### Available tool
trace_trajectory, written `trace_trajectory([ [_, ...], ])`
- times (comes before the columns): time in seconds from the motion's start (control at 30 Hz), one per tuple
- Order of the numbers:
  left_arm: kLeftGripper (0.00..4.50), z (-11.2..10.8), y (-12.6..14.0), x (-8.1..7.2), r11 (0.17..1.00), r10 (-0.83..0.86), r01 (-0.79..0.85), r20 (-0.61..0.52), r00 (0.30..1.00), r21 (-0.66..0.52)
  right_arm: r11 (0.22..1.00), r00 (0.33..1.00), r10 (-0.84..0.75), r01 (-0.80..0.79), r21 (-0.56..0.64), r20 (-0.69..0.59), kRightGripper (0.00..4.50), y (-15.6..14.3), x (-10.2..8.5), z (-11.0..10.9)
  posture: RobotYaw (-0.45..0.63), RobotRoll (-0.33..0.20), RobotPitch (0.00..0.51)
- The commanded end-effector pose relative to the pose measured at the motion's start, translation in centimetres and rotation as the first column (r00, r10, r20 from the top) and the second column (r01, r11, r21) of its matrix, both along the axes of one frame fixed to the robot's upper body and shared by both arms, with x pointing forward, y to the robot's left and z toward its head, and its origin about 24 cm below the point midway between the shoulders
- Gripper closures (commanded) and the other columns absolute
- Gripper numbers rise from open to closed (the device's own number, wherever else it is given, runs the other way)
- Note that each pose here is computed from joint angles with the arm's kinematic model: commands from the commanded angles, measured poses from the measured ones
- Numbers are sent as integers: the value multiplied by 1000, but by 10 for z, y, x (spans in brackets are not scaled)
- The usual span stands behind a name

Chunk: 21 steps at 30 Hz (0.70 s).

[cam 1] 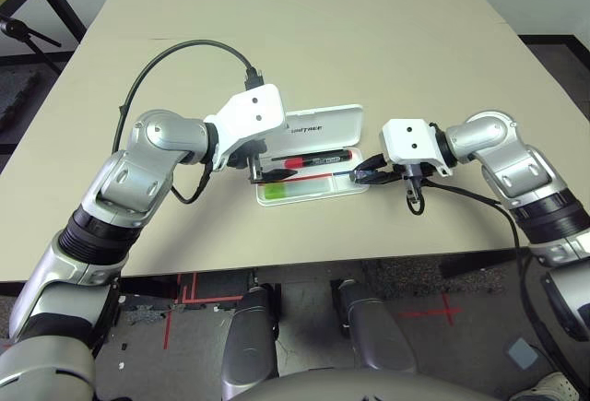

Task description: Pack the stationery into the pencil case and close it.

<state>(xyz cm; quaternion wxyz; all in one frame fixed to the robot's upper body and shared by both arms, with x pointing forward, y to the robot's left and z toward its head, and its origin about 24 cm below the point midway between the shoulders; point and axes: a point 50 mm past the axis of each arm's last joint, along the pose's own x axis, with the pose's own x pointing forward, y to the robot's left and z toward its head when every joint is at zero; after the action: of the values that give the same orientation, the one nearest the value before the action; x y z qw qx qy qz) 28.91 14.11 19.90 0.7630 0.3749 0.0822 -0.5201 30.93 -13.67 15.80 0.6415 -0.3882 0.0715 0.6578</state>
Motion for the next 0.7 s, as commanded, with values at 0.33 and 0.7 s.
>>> trace_trajectory([
  [0.33, 0, -3, 2, -4, 1000, 10, -10, -4, 1000, 8, 1000, 998, -30, 30, 1, 50, 1686, 5, 4, 1, -135, 0, 186],
  [0.7, 0, -7, 17, -8, 997, 76, -76, -32, 997, -5, 946, 925, -291, 317, 70, -246, 55, -57, -9, 36, -135, 0, 196],
])
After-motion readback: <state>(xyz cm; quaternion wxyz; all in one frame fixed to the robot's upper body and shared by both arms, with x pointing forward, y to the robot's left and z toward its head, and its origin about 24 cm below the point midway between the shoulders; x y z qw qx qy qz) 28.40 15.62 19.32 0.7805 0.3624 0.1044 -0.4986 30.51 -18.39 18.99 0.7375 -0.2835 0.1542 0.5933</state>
